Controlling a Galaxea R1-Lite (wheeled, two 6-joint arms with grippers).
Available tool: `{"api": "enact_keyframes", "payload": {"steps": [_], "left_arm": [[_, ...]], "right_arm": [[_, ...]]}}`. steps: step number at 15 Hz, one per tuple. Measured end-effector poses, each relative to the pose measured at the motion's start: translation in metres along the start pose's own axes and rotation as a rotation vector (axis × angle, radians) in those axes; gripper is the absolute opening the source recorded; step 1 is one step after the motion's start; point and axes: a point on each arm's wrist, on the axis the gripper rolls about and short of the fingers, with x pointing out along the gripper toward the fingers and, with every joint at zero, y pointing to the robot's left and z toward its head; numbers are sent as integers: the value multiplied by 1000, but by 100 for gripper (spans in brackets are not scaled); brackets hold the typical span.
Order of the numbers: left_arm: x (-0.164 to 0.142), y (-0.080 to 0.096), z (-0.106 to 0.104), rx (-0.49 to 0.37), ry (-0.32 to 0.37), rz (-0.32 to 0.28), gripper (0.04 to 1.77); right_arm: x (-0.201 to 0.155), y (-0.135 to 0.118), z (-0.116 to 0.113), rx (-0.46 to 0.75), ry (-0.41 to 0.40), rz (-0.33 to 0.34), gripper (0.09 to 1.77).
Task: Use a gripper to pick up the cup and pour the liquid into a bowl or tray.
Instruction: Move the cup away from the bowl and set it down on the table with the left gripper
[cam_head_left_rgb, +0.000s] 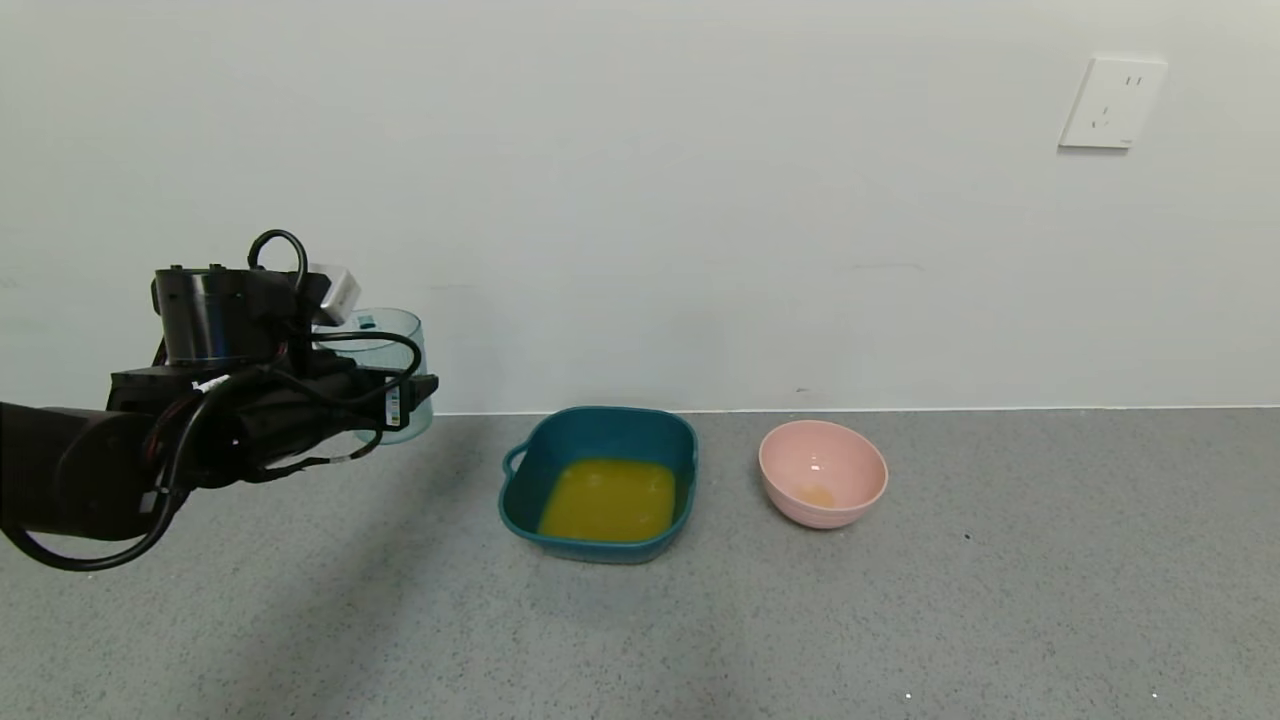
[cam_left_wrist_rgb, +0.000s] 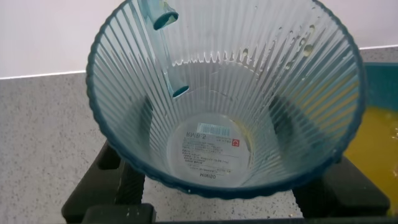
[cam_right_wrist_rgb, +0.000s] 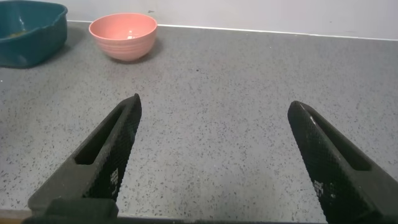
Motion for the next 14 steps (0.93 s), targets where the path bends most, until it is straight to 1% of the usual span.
{"api": "enact_keyframes", "payload": {"steps": [4, 7, 11, 12, 14], "left_arm": [[4, 3, -5, -6, 20, 9, 129], [13, 3, -9, -5, 37, 11, 129], [35, -1, -22, 2, 83, 10, 129], [42, -2, -25, 2, 86, 10, 129], [55, -4, -32, -2, 70, 11, 129]], "right_arm": [[0, 0, 0, 0, 0, 0, 171], [0, 0, 0, 0, 0, 0, 171], [0, 0, 0, 0, 0, 0, 171], [0, 0, 0, 0, 0, 0, 171], [0, 0, 0, 0, 0, 0, 171]]}}
